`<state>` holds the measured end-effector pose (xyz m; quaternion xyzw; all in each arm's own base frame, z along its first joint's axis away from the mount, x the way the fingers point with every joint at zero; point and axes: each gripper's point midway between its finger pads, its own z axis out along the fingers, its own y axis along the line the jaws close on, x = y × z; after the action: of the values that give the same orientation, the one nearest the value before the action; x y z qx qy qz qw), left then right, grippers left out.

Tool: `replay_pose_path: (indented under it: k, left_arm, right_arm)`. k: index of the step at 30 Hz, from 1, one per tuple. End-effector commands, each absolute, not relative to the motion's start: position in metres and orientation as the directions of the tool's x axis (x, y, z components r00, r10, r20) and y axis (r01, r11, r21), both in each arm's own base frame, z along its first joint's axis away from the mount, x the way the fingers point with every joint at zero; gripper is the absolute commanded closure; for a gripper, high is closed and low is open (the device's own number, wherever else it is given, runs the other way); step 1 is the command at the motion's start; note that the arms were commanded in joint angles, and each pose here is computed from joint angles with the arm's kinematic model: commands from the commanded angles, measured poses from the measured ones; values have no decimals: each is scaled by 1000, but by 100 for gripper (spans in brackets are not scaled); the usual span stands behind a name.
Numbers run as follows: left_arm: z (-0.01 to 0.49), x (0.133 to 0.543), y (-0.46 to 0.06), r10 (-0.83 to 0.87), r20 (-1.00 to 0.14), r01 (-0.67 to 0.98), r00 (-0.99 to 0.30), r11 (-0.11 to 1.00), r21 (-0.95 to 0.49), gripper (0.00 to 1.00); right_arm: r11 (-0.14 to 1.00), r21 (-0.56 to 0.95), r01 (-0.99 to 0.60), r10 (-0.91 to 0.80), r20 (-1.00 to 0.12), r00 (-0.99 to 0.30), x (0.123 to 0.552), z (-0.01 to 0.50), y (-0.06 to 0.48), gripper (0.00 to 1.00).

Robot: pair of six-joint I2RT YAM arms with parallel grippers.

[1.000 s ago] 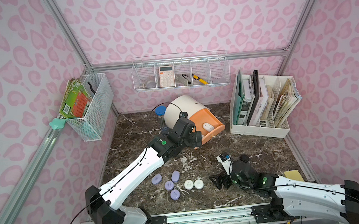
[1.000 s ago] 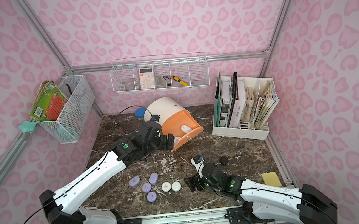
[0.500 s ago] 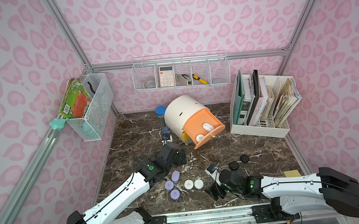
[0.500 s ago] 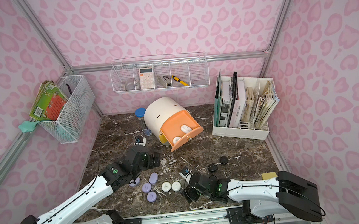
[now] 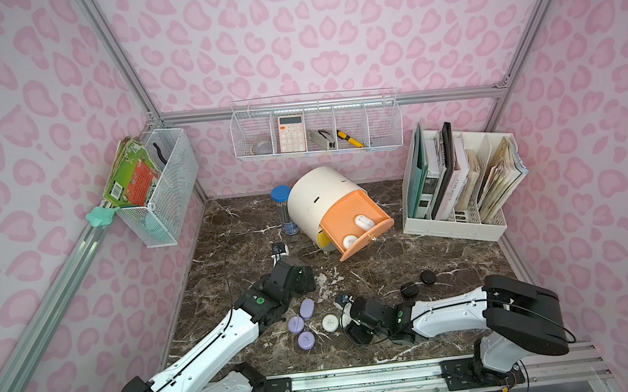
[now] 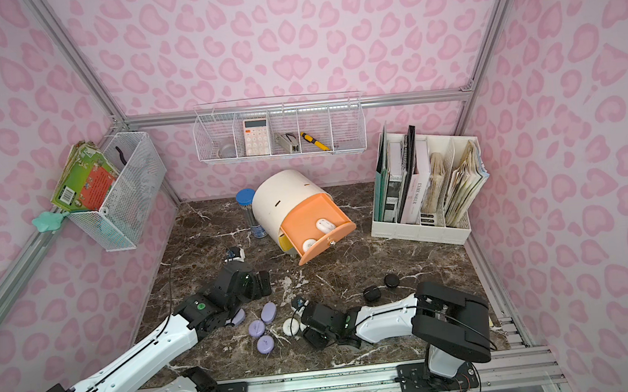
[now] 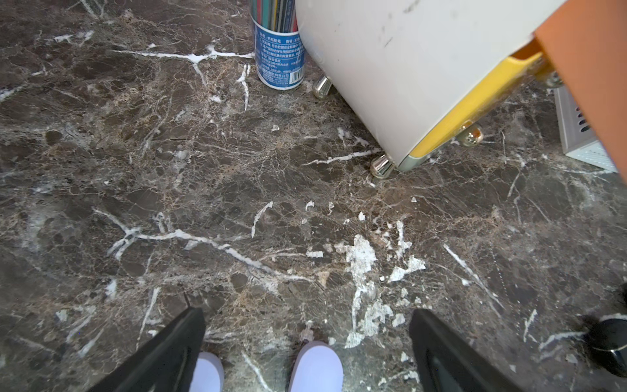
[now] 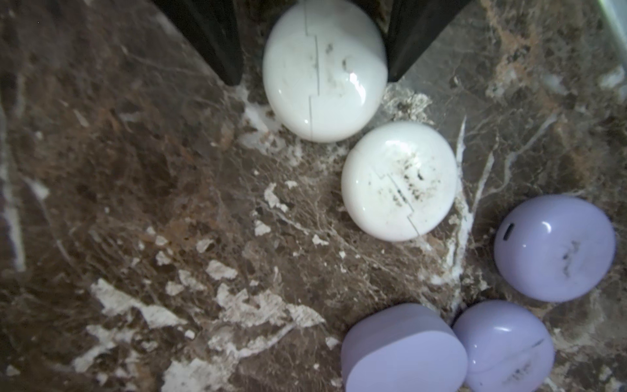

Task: Put the bluetooth earphones in the drawer according to color
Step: Pick up the Bluetooth earphone from the center of the board.

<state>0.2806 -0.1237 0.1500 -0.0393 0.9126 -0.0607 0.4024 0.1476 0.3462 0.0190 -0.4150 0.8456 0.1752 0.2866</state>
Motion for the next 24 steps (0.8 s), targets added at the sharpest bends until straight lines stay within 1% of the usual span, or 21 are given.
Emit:
replay_pose_path:
  k: [1,2,6,8,13,16,24]
  left_arm:
    - [153,281,-123,-138,-732,-32,-668,987,-156,1]
    - [154,280,-123,-139,-732,-33,-667,987,-158,1]
    - [156,279,-120,-146,-736,-42,-661,986,-159,1]
    - [158,278,-118,-150,-739,-46,-657,986,-160,1]
    - [162,276,-114,-165,-750,-59,-641,984,-166,1]
    - [165,274,-111,-177,-756,-68,-631,983,-173,1]
    - [174,269,-102,-200,-776,-87,-599,979,-184,1]
  right_arm:
    - [587,68,-807,-639,-573,-513,140,5,341,41]
    - [587,68,-807,-640,-571,-514,140,5,342,44]
    - [595,70,-801,-629,-580,-518,143,11,344,61]
    - [598,78,-797,-613,-596,-519,144,19,346,66]
    - [605,107,-789,-554,-654,-514,150,52,354,67]
    - [607,122,-785,-504,-705,-499,159,84,363,67]
    - [545,198,-814,-357,-824,-440,194,183,387,68]
